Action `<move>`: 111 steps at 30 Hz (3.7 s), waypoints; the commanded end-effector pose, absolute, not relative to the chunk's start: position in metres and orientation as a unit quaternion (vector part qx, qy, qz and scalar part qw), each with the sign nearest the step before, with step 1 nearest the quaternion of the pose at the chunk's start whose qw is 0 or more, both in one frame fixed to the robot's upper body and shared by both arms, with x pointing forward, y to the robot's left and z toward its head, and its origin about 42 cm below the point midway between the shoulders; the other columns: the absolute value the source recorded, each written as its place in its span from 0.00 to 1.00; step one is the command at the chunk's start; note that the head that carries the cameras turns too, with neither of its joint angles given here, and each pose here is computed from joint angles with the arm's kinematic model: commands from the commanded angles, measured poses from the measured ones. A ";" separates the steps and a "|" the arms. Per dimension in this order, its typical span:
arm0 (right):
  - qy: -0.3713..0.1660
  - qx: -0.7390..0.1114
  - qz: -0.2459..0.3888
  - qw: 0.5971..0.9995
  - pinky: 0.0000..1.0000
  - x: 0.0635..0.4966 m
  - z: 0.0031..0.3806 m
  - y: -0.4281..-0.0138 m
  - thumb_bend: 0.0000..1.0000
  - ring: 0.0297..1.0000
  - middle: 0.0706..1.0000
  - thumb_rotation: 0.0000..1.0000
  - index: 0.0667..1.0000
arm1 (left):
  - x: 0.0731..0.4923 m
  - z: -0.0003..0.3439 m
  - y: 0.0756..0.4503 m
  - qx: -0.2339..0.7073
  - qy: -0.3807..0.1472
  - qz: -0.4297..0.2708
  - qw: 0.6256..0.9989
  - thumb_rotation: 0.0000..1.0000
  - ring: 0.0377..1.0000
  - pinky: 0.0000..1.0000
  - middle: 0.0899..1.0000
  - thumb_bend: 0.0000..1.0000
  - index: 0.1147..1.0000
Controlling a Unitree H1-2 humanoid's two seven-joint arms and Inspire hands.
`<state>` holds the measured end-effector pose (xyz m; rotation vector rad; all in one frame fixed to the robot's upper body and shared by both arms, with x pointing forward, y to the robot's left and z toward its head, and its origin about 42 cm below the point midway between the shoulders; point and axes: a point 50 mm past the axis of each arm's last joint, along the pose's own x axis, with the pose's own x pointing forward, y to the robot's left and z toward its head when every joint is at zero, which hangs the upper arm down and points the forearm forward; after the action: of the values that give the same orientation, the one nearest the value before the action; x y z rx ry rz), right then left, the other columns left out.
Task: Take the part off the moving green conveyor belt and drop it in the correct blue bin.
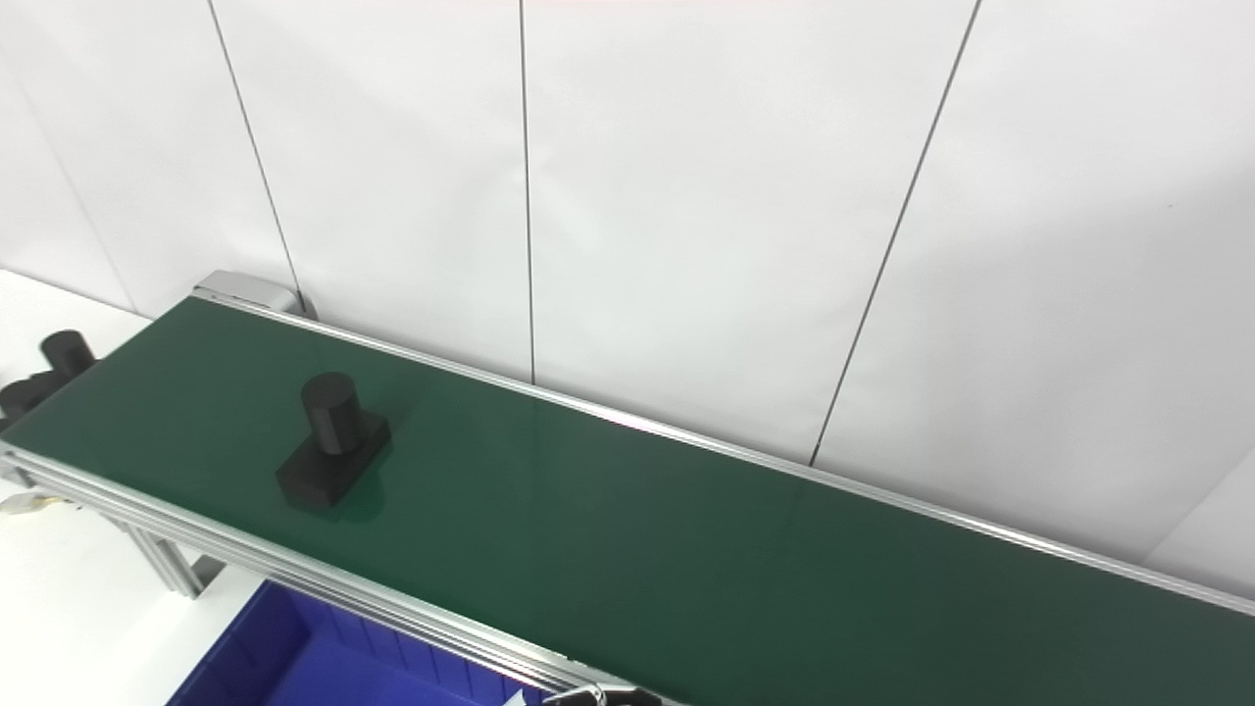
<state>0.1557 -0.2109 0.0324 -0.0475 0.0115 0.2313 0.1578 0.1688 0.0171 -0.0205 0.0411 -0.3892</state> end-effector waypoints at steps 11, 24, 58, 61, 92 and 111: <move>-0.032 -0.020 0.113 0.993 0.62 0.161 0.043 -0.212 0.71 0.73 0.79 0.82 0.83 | 0.167 0.026 0.162 -0.016 -0.017 -0.189 0.982 0.74 0.73 0.68 0.74 0.91 0.75; -0.054 -0.038 0.115 0.991 0.62 0.159 0.051 -0.216 0.71 0.72 0.78 0.82 0.83 | 0.167 0.026 0.158 -0.025 -0.020 -0.183 0.983 0.74 0.72 0.67 0.74 0.90 0.74; -0.214 -0.104 0.140 0.961 0.59 0.233 0.171 -0.187 0.64 0.70 0.76 0.56 0.81 | 0.183 0.021 0.166 -0.028 -0.018 -0.181 0.983 0.75 0.72 0.68 0.74 0.85 0.75; -0.216 -0.114 0.146 0.958 0.59 0.251 0.173 -0.178 0.62 0.71 0.77 0.53 0.81 | 0.184 0.020 0.169 -0.027 -0.016 -0.182 0.983 0.76 0.73 0.68 0.74 0.85 0.76; -0.196 -0.181 0.240 0.933 0.71 0.344 0.194 -0.079 0.66 0.81 0.84 0.52 0.88 | 0.180 0.024 0.173 -0.022 -0.028 -0.194 0.980 0.80 0.73 0.69 0.73 0.84 0.74; -0.163 -0.205 0.282 0.923 0.72 0.376 0.178 -0.021 0.67 0.80 0.83 0.46 0.87 | 0.170 0.030 0.170 -0.019 -0.034 -0.198 0.979 0.80 0.72 0.67 0.71 0.85 0.73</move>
<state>0.3701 -0.0395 0.1510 -0.4409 -0.2317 0.5774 0.1682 0.1718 0.0208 -0.0490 -0.0041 -0.3813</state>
